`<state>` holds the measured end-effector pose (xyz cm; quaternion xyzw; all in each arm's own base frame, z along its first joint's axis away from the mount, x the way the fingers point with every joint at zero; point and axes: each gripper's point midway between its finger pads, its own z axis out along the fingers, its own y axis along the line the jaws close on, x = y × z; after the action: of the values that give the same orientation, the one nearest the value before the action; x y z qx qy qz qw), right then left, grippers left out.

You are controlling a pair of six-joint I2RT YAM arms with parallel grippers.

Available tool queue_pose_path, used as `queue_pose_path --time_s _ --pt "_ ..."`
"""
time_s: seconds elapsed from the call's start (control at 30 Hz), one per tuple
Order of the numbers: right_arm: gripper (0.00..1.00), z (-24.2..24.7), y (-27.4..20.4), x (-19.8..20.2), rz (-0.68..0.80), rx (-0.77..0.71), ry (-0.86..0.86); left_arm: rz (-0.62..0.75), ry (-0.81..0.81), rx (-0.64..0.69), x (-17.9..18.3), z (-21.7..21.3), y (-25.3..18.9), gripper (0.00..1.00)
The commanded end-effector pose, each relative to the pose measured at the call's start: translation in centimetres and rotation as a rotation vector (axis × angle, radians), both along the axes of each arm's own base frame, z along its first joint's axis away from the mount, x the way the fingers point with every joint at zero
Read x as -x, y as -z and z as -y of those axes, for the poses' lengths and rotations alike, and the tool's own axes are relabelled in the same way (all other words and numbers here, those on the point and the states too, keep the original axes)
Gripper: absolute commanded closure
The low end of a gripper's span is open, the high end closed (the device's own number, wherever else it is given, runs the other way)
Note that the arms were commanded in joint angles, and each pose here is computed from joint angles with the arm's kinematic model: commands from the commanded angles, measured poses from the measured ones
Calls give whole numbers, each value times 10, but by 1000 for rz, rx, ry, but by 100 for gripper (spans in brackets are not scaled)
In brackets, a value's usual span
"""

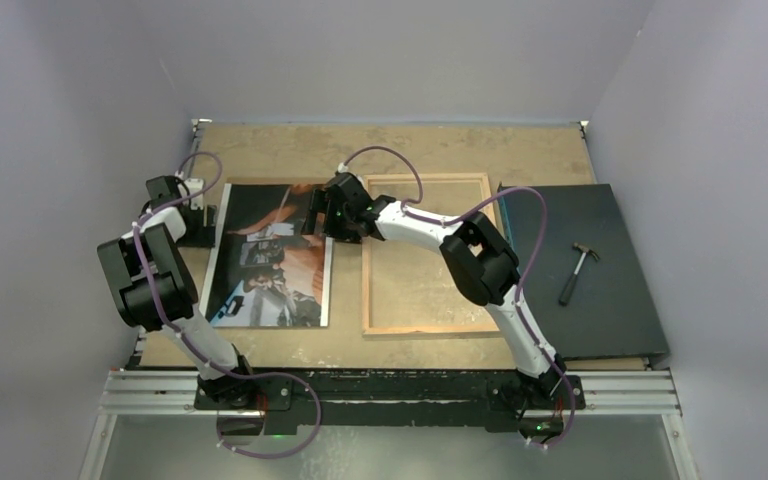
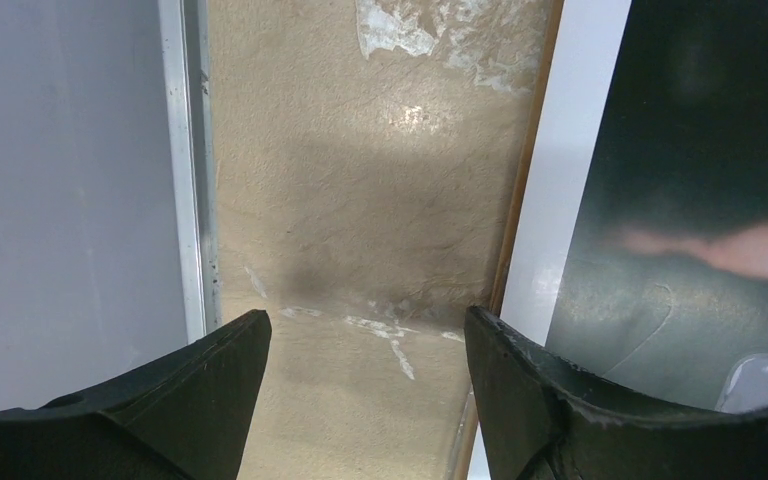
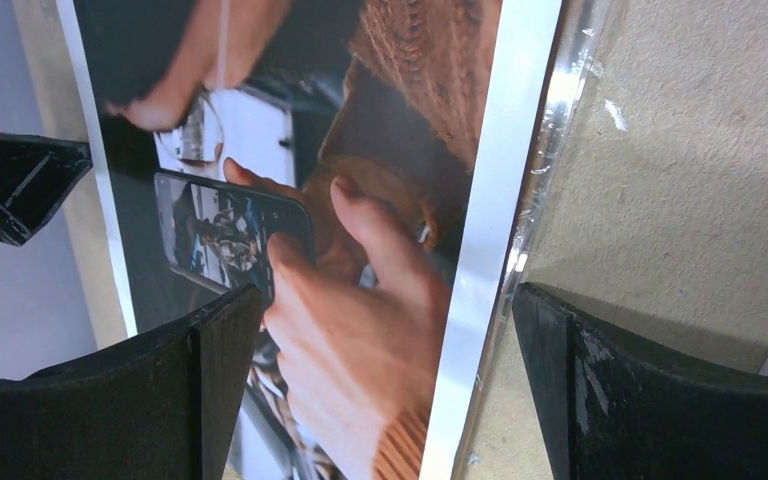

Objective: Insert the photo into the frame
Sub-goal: Pick up the photo frame item at the center of the board.

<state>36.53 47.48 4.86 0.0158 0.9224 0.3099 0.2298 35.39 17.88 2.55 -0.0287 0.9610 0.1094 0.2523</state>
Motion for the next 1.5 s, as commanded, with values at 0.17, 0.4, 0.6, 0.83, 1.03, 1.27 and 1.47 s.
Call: queue_pose_path --time_s 0.17,0.4,0.6,0.83,1.03,1.27,1.47 --pt "1 8 30 28 -122 18 -10 -25 38 104 14 31 9 30" --pt "2 -1 -11 28 -63 -85 -45 -14 46 87 13 36 6 31" --pt "1 -5 -28 31 -43 -123 -75 -22 43 83 14 37 9 32" --pt "1 0 -36 22 19 -84 -62 -14 42 65 13 35 7 32" --pt "1 -4 -42 26 69 -38 -78 -13 41 66 13 36 7 33" --pt "1 -18 -43 32 138 69 -99 -11 53 64 13 37 6 33" --pt "1 -14 -36 35 147 119 -97 -13 57 68 14 38 6 33"
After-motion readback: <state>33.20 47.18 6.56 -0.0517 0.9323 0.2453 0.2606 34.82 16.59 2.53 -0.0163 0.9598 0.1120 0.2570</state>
